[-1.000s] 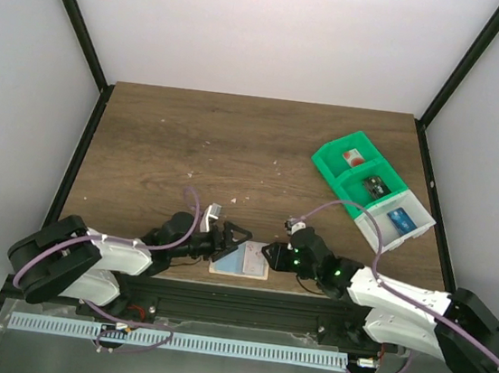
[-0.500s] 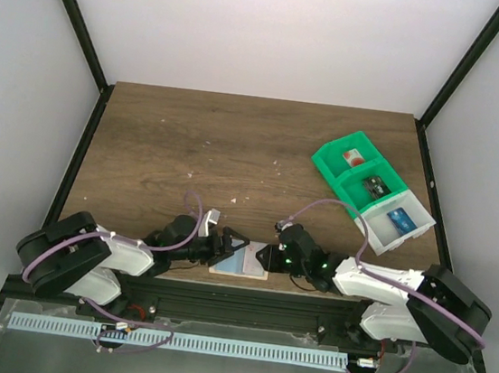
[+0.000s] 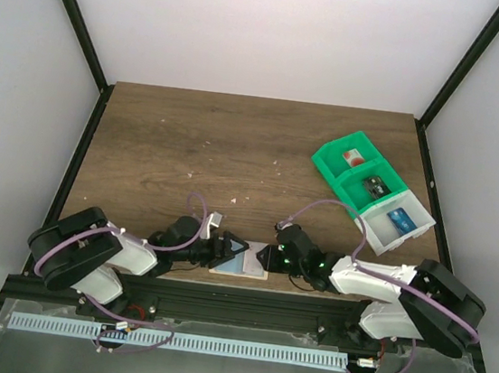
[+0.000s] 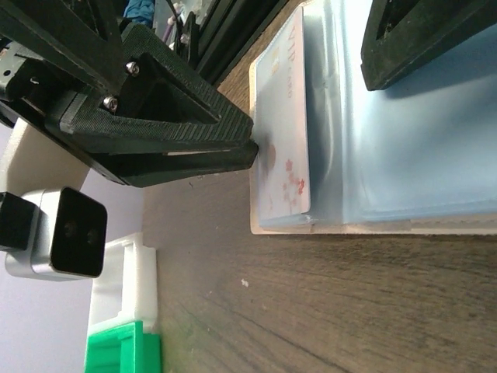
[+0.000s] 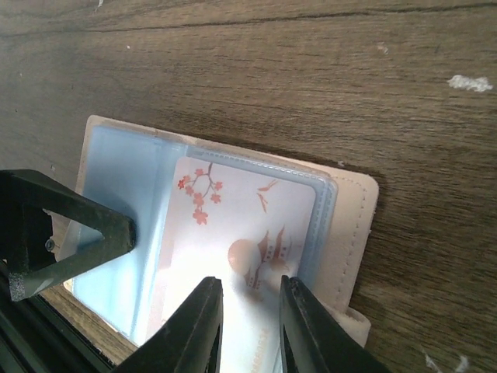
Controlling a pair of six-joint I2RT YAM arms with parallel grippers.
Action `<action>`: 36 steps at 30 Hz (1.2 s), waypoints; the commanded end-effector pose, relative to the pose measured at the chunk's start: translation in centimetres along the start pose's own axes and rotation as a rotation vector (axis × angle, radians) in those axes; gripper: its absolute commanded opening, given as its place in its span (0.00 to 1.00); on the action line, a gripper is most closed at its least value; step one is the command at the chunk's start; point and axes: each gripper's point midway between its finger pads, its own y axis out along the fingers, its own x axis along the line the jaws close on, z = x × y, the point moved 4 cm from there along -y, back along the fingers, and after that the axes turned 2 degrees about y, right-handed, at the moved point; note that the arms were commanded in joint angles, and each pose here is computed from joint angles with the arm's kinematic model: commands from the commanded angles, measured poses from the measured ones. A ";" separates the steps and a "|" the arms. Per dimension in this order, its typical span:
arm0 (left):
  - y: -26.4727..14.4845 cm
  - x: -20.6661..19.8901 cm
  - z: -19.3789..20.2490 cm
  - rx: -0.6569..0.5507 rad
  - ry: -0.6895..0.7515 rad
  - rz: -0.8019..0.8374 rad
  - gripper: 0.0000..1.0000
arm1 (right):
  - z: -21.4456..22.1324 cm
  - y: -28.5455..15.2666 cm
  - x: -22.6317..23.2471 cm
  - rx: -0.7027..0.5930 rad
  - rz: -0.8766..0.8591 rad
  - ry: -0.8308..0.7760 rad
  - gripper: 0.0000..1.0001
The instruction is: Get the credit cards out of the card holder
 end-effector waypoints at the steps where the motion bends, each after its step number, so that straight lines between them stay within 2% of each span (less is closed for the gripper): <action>1: 0.4 -0.6 0.0 0.011 0.039 0.028 0.83 | -0.1 0.3 -0.7 -0.017 0.048 0.007 0.22; 6: 0.7 -0.7 -0.1 0.017 0.048 0.025 0.74 | -0.1 0.4 -0.6 -0.016 0.031 0.003 0.21; 12: 0.8 -0.4 0.0 0.025 0.048 0.019 0.55 | 0.5 0.7 -0.8 0.007 0.024 0.014 0.17; 17: 1.2 -0.1 0.2 0.040 0.037 0.018 0.43 | 1.0 0.9 -1.1 0.022 0.020 0.028 0.14; 36: 1.9 0.2 0.4 0.068 0.017 0.036 0.24 | 1.3 0.9 -1.4 0.028 0.021 0.037 0.09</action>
